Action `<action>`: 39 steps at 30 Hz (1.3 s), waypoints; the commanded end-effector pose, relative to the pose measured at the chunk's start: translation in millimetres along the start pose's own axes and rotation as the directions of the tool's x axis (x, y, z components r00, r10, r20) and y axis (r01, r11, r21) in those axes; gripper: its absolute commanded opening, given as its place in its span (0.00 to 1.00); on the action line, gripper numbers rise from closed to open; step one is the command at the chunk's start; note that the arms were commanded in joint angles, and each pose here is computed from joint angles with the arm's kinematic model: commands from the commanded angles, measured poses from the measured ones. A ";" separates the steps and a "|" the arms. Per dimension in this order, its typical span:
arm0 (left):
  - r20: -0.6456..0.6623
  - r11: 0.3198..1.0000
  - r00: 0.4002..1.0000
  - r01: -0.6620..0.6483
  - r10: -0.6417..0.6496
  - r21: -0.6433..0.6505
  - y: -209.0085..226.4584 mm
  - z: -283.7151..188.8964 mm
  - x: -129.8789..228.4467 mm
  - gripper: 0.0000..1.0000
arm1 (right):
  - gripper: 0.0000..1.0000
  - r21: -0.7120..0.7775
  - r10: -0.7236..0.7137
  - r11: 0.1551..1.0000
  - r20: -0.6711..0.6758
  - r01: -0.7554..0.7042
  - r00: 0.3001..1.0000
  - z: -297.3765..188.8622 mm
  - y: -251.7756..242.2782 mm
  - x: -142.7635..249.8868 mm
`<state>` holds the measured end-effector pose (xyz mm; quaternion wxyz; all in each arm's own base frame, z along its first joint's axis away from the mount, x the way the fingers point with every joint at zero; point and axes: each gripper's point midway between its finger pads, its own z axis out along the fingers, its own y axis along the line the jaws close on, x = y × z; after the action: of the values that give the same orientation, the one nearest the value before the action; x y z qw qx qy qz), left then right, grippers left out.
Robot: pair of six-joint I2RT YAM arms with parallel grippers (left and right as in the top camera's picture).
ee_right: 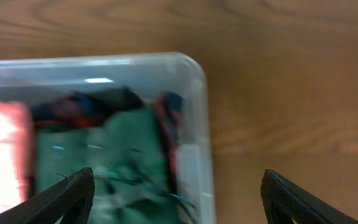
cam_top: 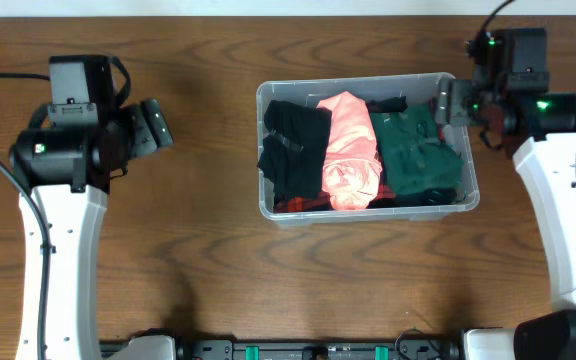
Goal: Pack container
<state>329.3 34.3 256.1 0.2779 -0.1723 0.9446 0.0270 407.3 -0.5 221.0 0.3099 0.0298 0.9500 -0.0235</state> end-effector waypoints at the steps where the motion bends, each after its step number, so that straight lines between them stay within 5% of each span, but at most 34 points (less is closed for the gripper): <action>1: -0.077 0.996 0.994 -0.078 0.076 -0.035 6.9 11.9 13.0 0.98 | 0.84 0.021 0.084 0.996 -0.007 -0.083 0.996 -8.5 -17.1 4.1; 9: -0.013 1.000 1.000 -0.020 0.020 -0.021 12.1 -13.5 20.6 0.99 | 0.84 0.014 0.114 0.993 0.050 -0.115 0.992 -55.7 -24.8 26.6; 13: 0.065 1.000 0.998 -0.004 0.004 0.003 20.1 -24.7 44.5 0.99 | 0.88 -0.015 0.100 0.995 0.142 -0.098 0.985 -70.3 -20.1 58.5; 16: 0.143 0.997 0.990 -0.001 -0.011 0.083 18.6 -27.9 72.4 0.99 | 0.99 -0.020 0.076 0.997 0.232 -0.073 0.970 -80.3 -19.1 91.5; 25: 0.279 0.989 0.959 -0.003 -0.038 0.145 30.3 -24.6 126.8 0.98 | 0.99 -0.055 0.108 0.994 0.409 -0.094 0.906 -115.7 -23.2 148.5; 39: 0.162 0.994 0.987 -0.003 -0.015 0.110 39.3 -18.2 160.8 0.98 | 0.99 -0.022 0.089 0.996 0.189 -0.086 0.978 -104.7 -25.8 214.5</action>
<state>181.0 18.7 183.7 0.3628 -0.1563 0.9186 -0.0104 174.8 -12.0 185.5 0.4112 0.0657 0.9091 -0.0095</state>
